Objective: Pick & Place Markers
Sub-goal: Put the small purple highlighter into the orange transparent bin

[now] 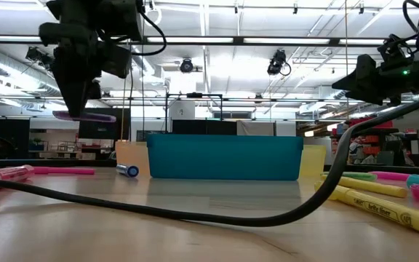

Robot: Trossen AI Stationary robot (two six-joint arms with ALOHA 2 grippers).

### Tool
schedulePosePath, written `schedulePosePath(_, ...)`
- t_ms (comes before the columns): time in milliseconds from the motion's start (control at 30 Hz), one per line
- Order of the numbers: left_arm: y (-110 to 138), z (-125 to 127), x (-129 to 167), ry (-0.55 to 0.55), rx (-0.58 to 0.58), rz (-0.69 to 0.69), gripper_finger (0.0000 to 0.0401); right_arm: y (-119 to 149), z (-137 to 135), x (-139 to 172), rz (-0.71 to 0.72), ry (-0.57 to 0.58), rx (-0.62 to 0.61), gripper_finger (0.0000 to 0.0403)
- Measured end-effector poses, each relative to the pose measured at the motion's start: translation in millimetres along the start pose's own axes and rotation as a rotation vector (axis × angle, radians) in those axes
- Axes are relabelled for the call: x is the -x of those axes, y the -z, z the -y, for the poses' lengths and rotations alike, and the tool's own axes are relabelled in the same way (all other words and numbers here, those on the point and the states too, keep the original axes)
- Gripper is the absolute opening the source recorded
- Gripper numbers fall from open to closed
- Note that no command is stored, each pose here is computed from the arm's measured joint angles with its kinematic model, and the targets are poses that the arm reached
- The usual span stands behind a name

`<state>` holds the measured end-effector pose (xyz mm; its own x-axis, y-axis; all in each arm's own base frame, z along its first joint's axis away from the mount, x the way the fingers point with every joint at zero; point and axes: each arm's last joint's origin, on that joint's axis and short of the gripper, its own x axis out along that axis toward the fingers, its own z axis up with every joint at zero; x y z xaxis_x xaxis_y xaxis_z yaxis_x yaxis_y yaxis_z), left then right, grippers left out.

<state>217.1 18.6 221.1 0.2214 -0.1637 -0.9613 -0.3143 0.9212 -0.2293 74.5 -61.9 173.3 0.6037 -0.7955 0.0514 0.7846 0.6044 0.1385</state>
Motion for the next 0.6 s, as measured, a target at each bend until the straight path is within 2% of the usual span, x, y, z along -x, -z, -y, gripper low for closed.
schedulePosePath(300, 2.1, 0.1, 5.8, -0.003, 0.351, 0.03, 0.004, 0.0, 0.0, 0.0, 0.0, 0.0, 0.0, 0.0314)
schedulePosePath(600, -3.7, -2.9, 13.0, -0.071, 0.683, 0.114, 0.004, 0.0, 0.0, 0.0, 0.0, 0.0, 0.0, 0.0314)
